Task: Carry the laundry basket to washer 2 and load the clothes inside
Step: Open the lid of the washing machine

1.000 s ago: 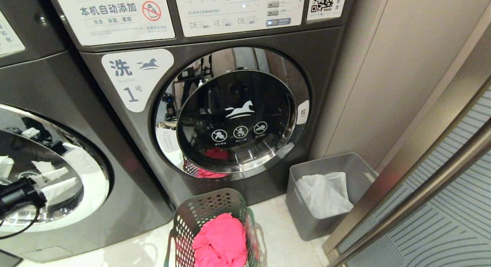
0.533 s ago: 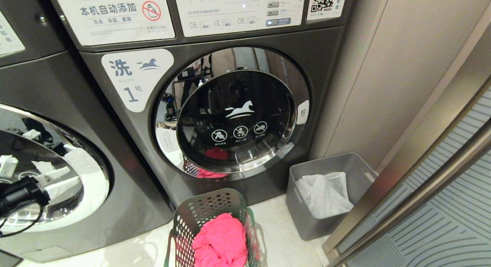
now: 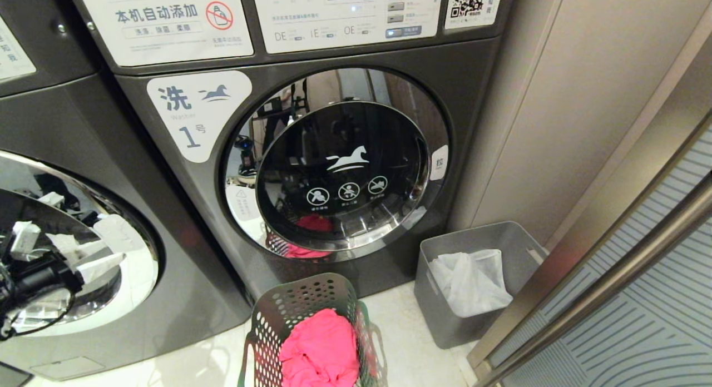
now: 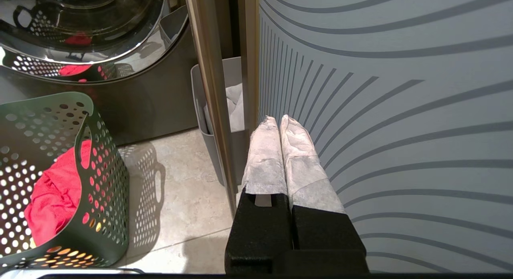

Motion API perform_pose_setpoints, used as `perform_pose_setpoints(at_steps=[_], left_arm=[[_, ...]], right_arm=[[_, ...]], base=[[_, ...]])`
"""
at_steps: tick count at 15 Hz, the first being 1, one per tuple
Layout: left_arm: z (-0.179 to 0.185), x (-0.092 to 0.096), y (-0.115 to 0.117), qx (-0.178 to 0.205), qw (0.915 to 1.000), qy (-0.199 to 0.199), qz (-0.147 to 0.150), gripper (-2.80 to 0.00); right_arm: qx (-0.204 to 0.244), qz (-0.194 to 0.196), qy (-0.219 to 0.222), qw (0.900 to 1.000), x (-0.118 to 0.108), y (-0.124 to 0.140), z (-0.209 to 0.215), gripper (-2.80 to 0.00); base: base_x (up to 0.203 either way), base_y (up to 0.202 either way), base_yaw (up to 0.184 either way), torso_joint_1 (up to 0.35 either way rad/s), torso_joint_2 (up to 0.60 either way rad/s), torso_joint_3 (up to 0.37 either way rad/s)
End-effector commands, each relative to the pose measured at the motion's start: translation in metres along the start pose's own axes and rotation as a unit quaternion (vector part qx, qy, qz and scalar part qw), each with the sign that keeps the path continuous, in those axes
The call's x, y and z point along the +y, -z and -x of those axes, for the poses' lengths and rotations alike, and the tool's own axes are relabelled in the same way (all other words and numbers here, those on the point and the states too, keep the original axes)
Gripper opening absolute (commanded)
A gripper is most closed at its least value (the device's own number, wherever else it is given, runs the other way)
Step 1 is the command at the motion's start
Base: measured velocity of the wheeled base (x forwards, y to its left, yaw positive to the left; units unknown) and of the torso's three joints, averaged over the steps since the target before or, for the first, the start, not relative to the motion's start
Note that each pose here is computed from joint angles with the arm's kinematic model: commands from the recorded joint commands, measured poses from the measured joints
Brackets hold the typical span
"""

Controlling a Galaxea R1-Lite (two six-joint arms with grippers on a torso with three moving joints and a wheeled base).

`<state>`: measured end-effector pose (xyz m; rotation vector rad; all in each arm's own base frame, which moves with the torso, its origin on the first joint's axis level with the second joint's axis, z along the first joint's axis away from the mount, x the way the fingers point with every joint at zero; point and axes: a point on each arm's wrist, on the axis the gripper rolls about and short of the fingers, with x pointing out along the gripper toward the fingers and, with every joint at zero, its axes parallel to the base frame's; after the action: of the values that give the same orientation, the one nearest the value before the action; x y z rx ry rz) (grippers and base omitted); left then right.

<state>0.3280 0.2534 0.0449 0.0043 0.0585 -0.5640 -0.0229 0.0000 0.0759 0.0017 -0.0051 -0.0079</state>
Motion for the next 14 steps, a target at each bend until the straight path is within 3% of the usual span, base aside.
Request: perform_pose_setpoints(at_steps=[1, 14], left_arm=[[-0.002, 0.002, 0.001, -0.001, 1.0, 0.004, -0.003, 0.0], [-0.016, 0.008, -0.002, -0.004, 0.9999, 0.004, -0.01, 0.0]], right_arm=[[0.0, 0.0, 0.001, 1.0, 0.0, 0.0, 0.0, -2.8], [0.0, 0.0, 0.0, 1.0, 0.0, 0.0, 0.0, -2.8]], base=[[0.0, 0.0, 0.0, 0.0, 0.0, 0.0], [0.0, 0.0, 0.0, 0.0, 0.0, 0.0]])
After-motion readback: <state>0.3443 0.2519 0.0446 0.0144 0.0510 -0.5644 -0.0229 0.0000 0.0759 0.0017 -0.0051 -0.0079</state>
